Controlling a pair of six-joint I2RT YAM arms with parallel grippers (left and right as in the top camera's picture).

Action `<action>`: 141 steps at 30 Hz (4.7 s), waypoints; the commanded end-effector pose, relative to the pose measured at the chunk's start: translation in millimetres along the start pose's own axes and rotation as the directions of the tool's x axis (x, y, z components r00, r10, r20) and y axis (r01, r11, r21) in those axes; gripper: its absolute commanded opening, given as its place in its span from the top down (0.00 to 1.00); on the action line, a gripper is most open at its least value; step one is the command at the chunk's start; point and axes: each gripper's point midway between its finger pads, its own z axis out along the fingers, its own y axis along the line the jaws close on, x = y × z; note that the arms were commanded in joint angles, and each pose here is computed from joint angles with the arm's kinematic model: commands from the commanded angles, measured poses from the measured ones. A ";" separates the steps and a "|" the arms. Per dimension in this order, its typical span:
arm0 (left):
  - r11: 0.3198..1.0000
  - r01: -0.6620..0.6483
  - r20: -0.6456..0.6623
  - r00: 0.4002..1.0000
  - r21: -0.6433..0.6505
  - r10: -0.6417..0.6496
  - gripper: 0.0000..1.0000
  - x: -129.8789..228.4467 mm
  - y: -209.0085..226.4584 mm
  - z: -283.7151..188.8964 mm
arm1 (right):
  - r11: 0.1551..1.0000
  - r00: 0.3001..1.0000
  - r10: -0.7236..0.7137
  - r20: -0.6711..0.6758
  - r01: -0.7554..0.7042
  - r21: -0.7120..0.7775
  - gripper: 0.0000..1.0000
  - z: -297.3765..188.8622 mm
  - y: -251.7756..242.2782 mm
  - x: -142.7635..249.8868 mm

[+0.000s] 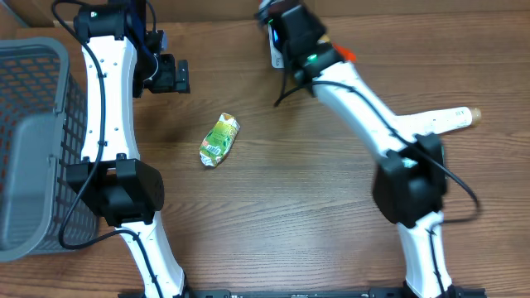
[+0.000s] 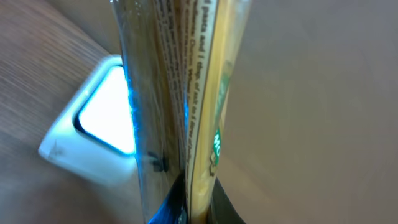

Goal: Scan the item barcode

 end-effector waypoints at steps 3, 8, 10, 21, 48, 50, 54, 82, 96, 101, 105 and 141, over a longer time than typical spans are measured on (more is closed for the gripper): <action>1.000 -0.024 -0.010 1.000 -0.002 0.024 0.01 0.2 -2.0 4.2 | 0.780 0.779 0.625 0.046 -0.625 -0.020 0.96 -117.5 -122.6 -4.1; 1.000 -0.024 -0.010 1.000 -0.002 0.024 0.01 0.2 -2.0 4.2 | 0.500 0.481 0.848 -0.224 -0.865 0.034 0.96 -136.7 -146.3 78.1; 1.000 -0.024 -0.010 1.000 -0.002 0.024 0.00 0.2 -2.0 4.2 | 0.416 0.370 0.879 -0.300 -0.904 0.104 0.96 -134.8 -157.6 112.8; 1.000 -0.024 -0.010 1.000 -0.002 0.024 0.01 0.2 -2.0 4.2 | -0.166 -0.335 0.928 -0.162 -0.764 0.624 0.96 -99.1 -184.5 305.0; 1.000 -0.025 -0.010 1.000 -0.002 0.025 0.00 0.3 -2.4 4.2 | 0.221 0.220 0.781 -0.585 -0.973 -0.072 0.00 -104.1 -135.9 178.2; 1.000 -0.025 -0.010 1.000 -0.002 0.025 0.00 0.3 -2.4 4.2 | 0.249 0.287 0.755 -0.590 -0.957 -0.147 0.00 -100.7 -111.3 153.9; 1.000 -0.025 -0.010 1.000 -0.002 0.025 0.01 0.3 -2.4 4.2 | 0.279 0.390 0.689 -0.611 -0.921 -0.273 0.00 -95.7 -41.3 103.6; 1.000 -0.025 -0.010 1.000 -0.002 0.025 0.00 0.3 -2.4 4.2 | 0.396 0.550 0.442 -0.709 -0.828 -0.396 0.01 -72.8 307.5 70.6; 1.000 -0.025 -0.010 1.000 -0.002 0.025 0.00 0.3 -2.4 4.2 | 0.509 0.560 0.446 -0.698 -0.800 -0.316 0.21 -56.0 313.5 102.5; 1.000 -0.025 -0.010 1.000 -0.002 0.025 0.00 0.3 -2.4 4.2 | 0.552 0.583 0.399 -0.708 -0.769 -0.322 0.46 -59.0 312.2 114.3; 1.000 -0.025 -0.010 1.000 -0.002 0.025 0.00 0.3 -2.4 4.2 | 0.572 0.574 0.377 -0.727 -0.761 -0.304 0.64 -62.1 311.0 123.8; 1.000 -0.025 -0.010 1.000 -0.002 0.025 0.00 0.3 -2.4 4.2 | 0.296 0.875 -0.203 -0.440 -0.373 -0.879 0.47 -113.5 218.4 136.8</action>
